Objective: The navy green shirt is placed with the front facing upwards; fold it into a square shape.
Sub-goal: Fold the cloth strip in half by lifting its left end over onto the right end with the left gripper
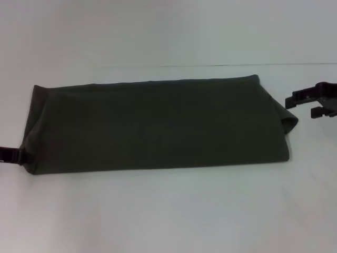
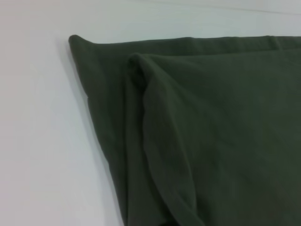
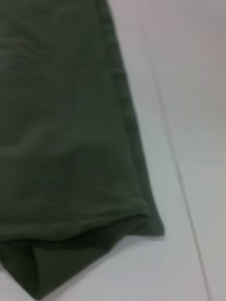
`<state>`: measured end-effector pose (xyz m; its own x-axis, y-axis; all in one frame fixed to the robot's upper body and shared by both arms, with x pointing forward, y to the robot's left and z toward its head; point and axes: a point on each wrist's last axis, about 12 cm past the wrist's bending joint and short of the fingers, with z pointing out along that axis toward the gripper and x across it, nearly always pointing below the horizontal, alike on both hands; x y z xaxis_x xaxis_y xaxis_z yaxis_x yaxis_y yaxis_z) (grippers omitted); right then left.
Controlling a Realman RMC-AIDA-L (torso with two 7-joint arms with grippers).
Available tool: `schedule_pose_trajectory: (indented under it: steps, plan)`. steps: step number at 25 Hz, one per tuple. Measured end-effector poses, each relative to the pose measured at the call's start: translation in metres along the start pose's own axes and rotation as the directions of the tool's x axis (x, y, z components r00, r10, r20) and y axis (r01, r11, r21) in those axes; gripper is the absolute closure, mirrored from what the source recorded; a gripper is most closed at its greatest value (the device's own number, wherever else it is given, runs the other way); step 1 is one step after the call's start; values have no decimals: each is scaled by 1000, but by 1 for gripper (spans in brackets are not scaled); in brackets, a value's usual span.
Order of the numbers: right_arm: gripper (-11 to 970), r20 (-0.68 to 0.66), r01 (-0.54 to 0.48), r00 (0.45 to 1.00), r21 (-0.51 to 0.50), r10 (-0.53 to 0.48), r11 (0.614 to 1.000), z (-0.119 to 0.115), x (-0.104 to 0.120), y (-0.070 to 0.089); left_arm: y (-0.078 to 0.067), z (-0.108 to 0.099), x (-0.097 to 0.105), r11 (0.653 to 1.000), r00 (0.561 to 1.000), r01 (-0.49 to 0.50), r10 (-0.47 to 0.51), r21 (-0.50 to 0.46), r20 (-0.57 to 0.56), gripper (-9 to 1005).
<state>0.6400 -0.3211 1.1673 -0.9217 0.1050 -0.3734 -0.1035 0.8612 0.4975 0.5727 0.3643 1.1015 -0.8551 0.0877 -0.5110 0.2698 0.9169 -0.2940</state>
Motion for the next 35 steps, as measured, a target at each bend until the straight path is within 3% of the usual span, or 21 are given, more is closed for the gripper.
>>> schedule_pose_trajectory:
  steps: [6, 13, 24, 35]
  plan:
    - [54, -76, 63, 995, 68, -58, 996, 17, 2, 14, -1, 0, 0, 1000, 1000, -3, 3, 5, -3, 991]
    - [57, -104, 68, 993, 117, -56, 991, 33, 12, 8, 0, 1, 3, 1000, 1000, 3, -3, 6, -6, 991]
    - [61, -83, 76, 994, 104, -68, 992, 57, 26, 12, 0, 2, 4, 1000, 1000, 6, -6, 4, -6, 990]
    - [66, -84, 81, 994, 96, -73, 992, 68, 32, 16, 0, 2, 4, 1000, 1000, 5, -5, 5, -7, 991]
